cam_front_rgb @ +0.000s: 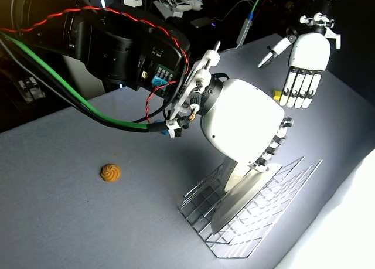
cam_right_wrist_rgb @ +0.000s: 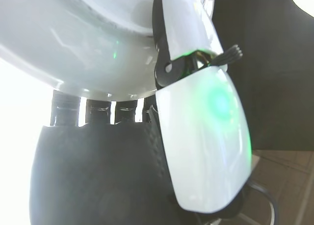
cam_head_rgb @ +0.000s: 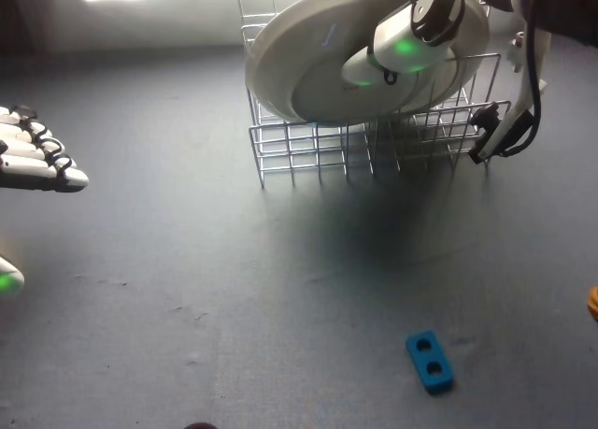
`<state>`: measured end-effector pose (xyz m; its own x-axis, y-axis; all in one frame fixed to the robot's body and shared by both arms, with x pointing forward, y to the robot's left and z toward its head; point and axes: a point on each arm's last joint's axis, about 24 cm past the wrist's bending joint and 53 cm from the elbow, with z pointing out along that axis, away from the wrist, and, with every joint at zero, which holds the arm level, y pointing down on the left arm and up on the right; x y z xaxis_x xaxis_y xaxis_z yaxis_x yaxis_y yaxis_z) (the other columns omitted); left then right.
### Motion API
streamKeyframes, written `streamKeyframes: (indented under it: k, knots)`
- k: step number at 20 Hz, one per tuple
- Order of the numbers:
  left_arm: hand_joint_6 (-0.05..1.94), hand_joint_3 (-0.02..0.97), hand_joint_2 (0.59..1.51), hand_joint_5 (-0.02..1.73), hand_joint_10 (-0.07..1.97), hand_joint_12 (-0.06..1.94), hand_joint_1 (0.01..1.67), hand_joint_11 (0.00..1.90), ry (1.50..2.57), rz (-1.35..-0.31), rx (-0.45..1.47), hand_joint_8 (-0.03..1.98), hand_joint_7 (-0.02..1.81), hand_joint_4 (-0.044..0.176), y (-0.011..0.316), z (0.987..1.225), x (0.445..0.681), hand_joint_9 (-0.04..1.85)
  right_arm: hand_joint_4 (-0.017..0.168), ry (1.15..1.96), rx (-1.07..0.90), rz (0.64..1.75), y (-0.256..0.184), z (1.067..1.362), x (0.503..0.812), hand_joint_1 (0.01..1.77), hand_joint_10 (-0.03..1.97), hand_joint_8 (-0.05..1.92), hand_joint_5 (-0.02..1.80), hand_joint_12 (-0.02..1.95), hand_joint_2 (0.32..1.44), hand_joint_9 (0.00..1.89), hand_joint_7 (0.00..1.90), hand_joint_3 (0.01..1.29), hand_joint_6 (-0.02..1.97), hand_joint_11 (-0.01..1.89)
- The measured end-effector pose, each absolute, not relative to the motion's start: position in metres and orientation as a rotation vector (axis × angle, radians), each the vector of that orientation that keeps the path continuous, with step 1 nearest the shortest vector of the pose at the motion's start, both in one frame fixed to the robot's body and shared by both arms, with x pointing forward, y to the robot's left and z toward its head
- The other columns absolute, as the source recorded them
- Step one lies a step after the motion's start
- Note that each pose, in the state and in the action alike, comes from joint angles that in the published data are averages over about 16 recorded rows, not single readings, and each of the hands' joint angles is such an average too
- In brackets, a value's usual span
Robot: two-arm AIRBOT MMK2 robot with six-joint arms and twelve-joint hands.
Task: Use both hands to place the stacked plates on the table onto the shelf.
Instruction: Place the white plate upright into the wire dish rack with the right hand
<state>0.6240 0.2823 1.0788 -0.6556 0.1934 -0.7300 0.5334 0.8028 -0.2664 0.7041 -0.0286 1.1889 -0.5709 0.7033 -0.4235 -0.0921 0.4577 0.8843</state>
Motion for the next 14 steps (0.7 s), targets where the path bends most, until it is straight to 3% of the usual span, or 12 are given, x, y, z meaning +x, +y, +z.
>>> streamKeyframes:
  k: [10, 14]
  knots:
    - [0.01, 0.020, 1.018, 0.13, 0.02, 0.31, 0.02, 0.02, 2.271, -0.608, 0.505, 0.00, 0.17, -0.001, 0.2839, 1.0789, 0.6259, 0.12, -0.007, 1.876, 0.499, 1.179, -0.0309, 1.1837, 0.7041, 1.38, 1.09, 0.86, 0.89, 1.15, 1.02, 0.95, 0.99, 0.01, 1.01, 0.78]
    - [0.01, 0.020, 1.018, 0.13, 0.02, 0.31, 0.02, 0.02, 2.272, -0.609, 0.504, 0.00, 0.17, -0.001, 0.2837, 1.0788, 0.6257, 0.12, -0.007, 1.876, 0.485, 1.162, -0.0321, 1.1809, 0.7042, 1.36, 0.91, 0.81, 0.89, 1.16, 1.02, 0.97, 1.01, 0.01, 0.97, 0.77]
